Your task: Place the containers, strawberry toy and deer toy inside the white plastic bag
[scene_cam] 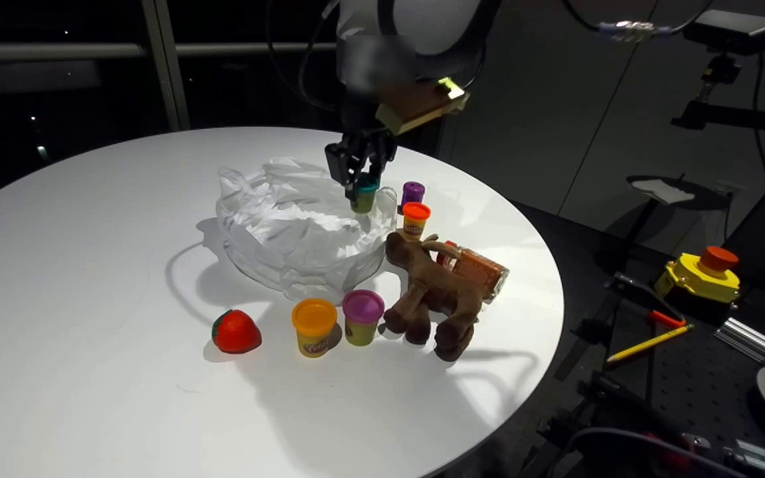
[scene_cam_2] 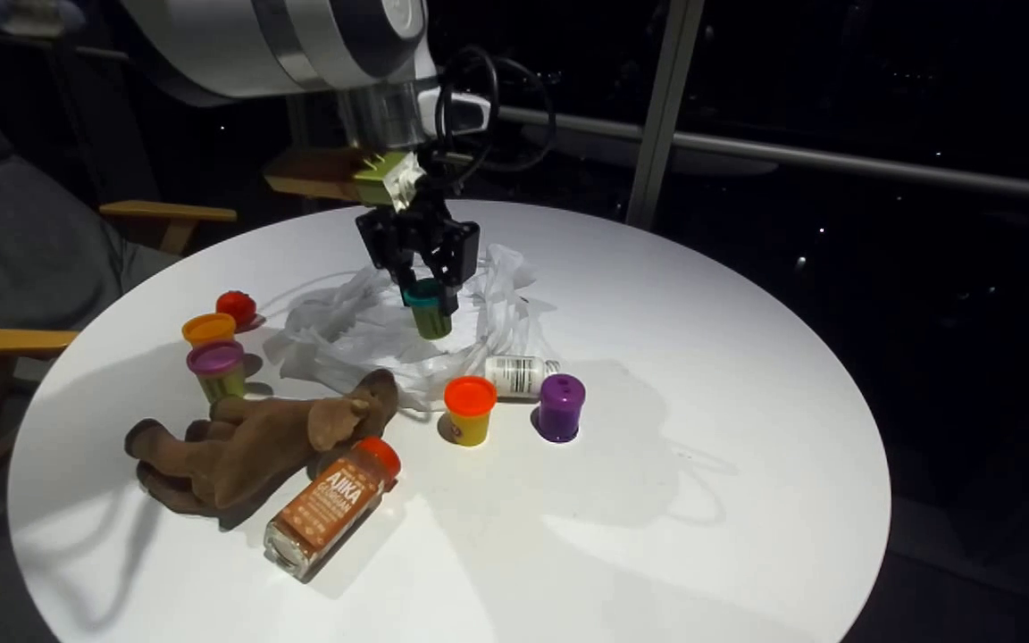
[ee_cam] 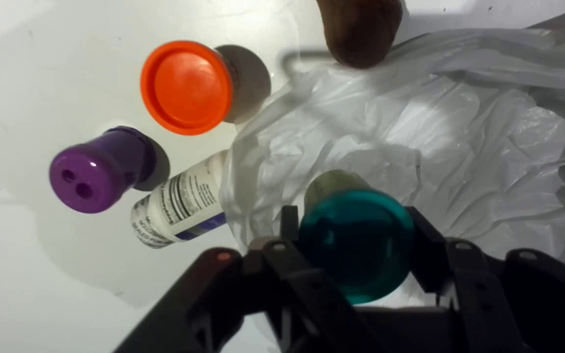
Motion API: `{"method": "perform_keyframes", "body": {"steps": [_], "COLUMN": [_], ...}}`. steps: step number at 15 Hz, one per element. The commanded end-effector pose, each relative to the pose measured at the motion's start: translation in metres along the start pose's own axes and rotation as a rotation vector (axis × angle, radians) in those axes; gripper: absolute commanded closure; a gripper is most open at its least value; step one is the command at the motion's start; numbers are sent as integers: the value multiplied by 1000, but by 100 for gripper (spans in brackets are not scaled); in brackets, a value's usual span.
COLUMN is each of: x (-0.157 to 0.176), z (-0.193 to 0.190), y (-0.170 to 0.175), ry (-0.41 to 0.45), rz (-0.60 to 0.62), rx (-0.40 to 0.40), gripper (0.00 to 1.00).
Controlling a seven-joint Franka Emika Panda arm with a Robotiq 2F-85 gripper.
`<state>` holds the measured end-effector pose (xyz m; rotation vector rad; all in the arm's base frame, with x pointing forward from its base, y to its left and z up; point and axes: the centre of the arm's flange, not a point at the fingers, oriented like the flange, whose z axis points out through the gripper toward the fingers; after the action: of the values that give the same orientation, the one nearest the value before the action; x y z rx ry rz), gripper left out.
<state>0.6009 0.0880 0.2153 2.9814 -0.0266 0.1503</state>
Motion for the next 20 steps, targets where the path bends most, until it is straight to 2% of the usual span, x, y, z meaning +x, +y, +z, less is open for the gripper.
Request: {"method": "perform_keyframes", "body": {"steps": [1,4,6,8,10,12,15,18,20], "x": [43,57,62,60,55,46,31,25,21], "z": [34,49,53,37,6,-31,-74,-74,-58], "y": [-13,-9,-4,-1,2,11,47,105,146], "ry": [41,65,58,61,75,92,143,122,91], "rz": [23,31,31,33,38,42,89,212,304], "rx": [-5,-9,-7,19,62,85,32,-15,-50], "gripper": [72,72,21,18,2,0,0,0,0]}}
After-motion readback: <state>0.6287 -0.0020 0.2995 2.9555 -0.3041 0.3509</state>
